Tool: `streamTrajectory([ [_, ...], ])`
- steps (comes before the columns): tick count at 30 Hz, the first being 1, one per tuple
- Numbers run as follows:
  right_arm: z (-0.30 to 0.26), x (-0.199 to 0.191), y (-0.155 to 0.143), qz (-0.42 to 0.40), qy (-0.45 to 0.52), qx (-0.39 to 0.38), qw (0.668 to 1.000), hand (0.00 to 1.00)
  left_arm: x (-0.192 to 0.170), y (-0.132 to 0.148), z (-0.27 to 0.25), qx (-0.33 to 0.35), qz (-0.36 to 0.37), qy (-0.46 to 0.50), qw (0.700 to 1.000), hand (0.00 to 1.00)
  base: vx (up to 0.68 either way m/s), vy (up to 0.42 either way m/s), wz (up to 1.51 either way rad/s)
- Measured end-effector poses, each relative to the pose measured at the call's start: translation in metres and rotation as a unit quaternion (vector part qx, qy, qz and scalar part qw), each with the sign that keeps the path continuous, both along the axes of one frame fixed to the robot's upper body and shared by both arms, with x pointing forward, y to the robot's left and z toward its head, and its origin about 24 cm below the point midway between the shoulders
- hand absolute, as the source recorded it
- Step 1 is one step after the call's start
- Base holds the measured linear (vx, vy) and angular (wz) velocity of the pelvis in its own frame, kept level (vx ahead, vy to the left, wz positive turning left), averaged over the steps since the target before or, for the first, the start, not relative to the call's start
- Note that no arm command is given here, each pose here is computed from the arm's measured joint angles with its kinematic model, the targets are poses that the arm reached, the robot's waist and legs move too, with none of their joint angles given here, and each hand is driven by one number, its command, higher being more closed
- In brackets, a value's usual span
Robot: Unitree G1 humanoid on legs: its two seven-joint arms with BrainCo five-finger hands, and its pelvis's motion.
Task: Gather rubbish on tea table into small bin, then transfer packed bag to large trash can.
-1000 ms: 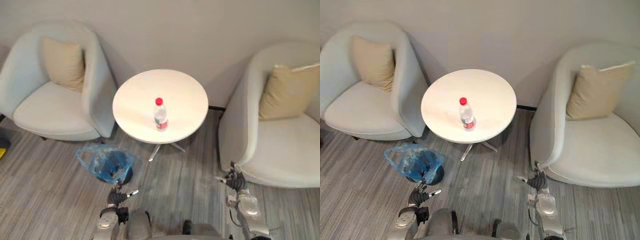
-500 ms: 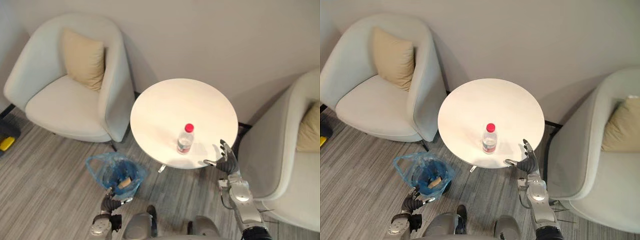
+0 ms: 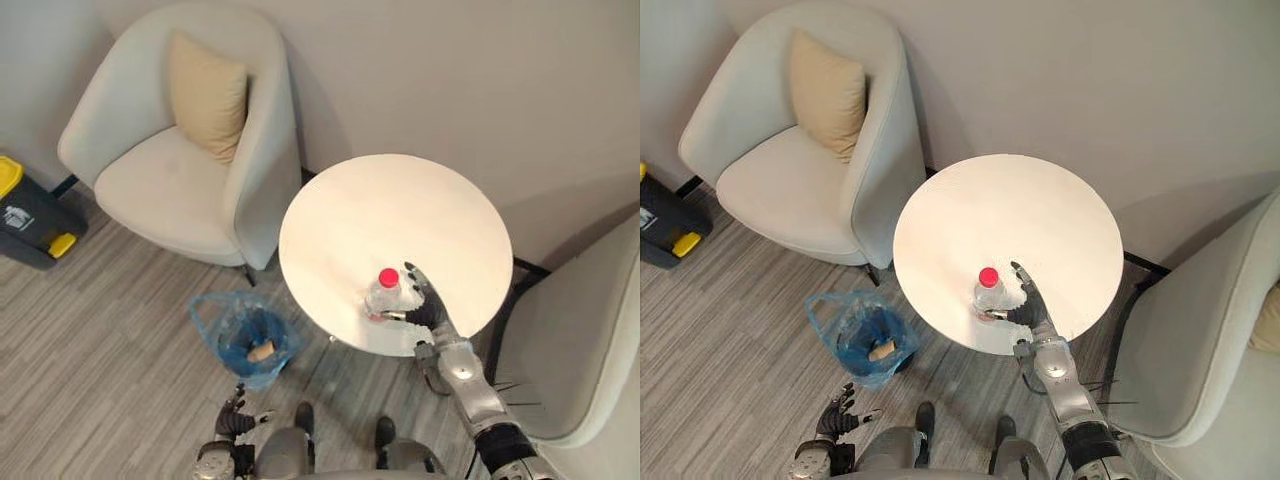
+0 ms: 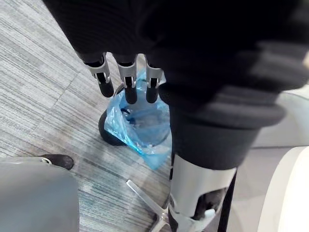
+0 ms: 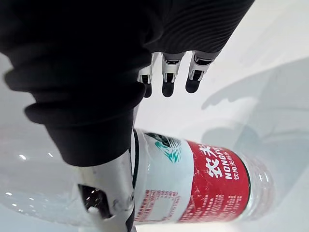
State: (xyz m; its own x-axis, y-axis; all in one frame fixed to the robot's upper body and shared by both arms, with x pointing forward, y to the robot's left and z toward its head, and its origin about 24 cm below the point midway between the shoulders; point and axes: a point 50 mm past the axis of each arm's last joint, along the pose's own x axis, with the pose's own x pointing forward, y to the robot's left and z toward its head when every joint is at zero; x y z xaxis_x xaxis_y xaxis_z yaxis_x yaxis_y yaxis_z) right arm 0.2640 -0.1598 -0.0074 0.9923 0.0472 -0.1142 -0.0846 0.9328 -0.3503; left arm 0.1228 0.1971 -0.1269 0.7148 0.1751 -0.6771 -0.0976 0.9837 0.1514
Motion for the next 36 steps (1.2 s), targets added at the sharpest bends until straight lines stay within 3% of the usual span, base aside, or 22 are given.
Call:
streamTrajectory([
  [3, -0.004, 0.002, 0.003, 0.002, 0.012, -0.001, 1.000, 0.00, 0.002, -0.001, 0.000, 0.000, -0.002, -0.002, 1.000, 0.00, -0.05, 0.007, 0.22],
  [4, -0.005, 0.003, 0.005, 0.004, 0.015, -0.002, 1.000, 1.00, 0.002, -0.001, 0.000, 0.000, -0.002, 0.000, 1.000, 0.00, -0.06, -0.006, 0.23],
  [11, 0.027, 0.047, 0.026, 0.013, -0.035, -0.019, 0.999, 1.00, 0.015, -0.005, 0.004, 0.001, -0.014, -0.020, 1.000, 0.00, -0.12, 0.020, 0.11],
  [18, 0.056, 0.060, 0.026, -0.018, -0.093, 0.008, 0.995, 1.00, 0.020, -0.007, 0.005, 0.003, -0.010, -0.027, 1.000, 0.00, -0.03, -0.006, 0.09],
  [24, 0.100, 0.041, 0.029, 0.005, -0.209, 0.035, 0.977, 1.00, 0.018, -0.006, 0.005, 0.003, -0.006, -0.025, 1.000, 0.00, 0.05, -0.031, 0.34],
  [36, 0.064, 0.005, 0.029, 0.039, -0.151, 0.030, 0.987, 1.00, 0.019, 0.003, 0.008, 0.008, 0.004, -0.033, 0.999, 0.00, 0.08, 0.031, 0.82],
])
